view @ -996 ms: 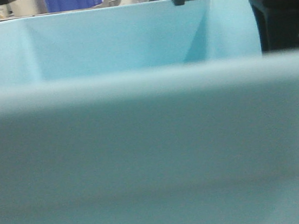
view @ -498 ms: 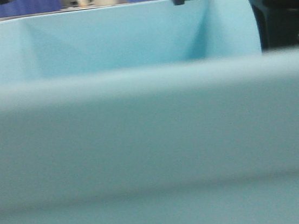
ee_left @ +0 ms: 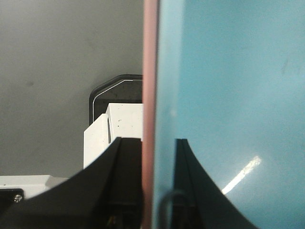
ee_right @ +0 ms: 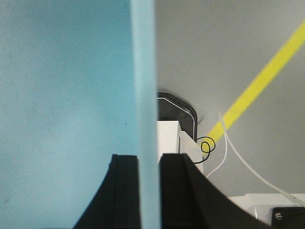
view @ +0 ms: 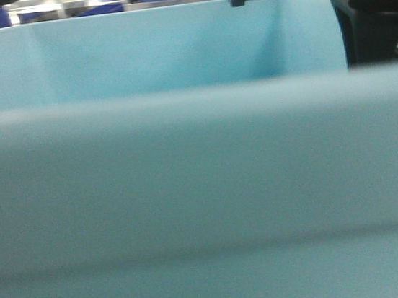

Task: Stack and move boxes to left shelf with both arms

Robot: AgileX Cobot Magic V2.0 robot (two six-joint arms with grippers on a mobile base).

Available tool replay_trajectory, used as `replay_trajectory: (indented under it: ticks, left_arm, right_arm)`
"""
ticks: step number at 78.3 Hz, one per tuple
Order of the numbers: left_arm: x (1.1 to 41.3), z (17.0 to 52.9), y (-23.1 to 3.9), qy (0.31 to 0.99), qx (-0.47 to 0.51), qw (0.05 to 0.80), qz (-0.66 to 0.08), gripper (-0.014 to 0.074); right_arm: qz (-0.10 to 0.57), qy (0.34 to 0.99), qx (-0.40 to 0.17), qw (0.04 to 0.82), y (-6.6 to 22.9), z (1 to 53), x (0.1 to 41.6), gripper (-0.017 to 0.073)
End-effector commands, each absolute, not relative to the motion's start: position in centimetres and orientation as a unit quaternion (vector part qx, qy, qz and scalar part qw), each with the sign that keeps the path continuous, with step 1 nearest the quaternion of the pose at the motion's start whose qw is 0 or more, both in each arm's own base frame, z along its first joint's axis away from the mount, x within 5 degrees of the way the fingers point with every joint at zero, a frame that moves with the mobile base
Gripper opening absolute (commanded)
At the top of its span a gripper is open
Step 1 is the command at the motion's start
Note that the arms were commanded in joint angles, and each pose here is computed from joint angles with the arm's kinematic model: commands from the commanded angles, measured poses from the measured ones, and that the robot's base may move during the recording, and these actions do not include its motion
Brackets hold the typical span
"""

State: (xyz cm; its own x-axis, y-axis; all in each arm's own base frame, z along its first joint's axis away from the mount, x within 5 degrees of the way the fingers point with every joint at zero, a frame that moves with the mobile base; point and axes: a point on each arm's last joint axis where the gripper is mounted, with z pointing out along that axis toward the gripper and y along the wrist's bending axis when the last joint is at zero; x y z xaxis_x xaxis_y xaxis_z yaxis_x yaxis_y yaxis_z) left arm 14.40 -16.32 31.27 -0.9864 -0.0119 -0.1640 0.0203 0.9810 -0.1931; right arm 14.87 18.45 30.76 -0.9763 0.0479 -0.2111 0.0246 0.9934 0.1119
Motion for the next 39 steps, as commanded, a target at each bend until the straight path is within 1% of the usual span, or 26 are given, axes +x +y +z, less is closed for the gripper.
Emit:
replay_trajectory:
  ticks: [1, 39]
  left_arm:
    - [13.64, 32.49, -15.56, 0.993, 0.007, 0.076, -0.085, -0.0003]
    - [13.51, 32.49, -15.67, 0.993, 0.005, 0.068, -0.091, -0.0003]
  right_arm:
    - [0.055, 0.989, 0.018, 0.137, 17.68, 32.41, 14.81, 0.0052]
    - [0.052, 0.989, 0.018, 0.134, 17.61, 32.39, 14.77, 0.0052]
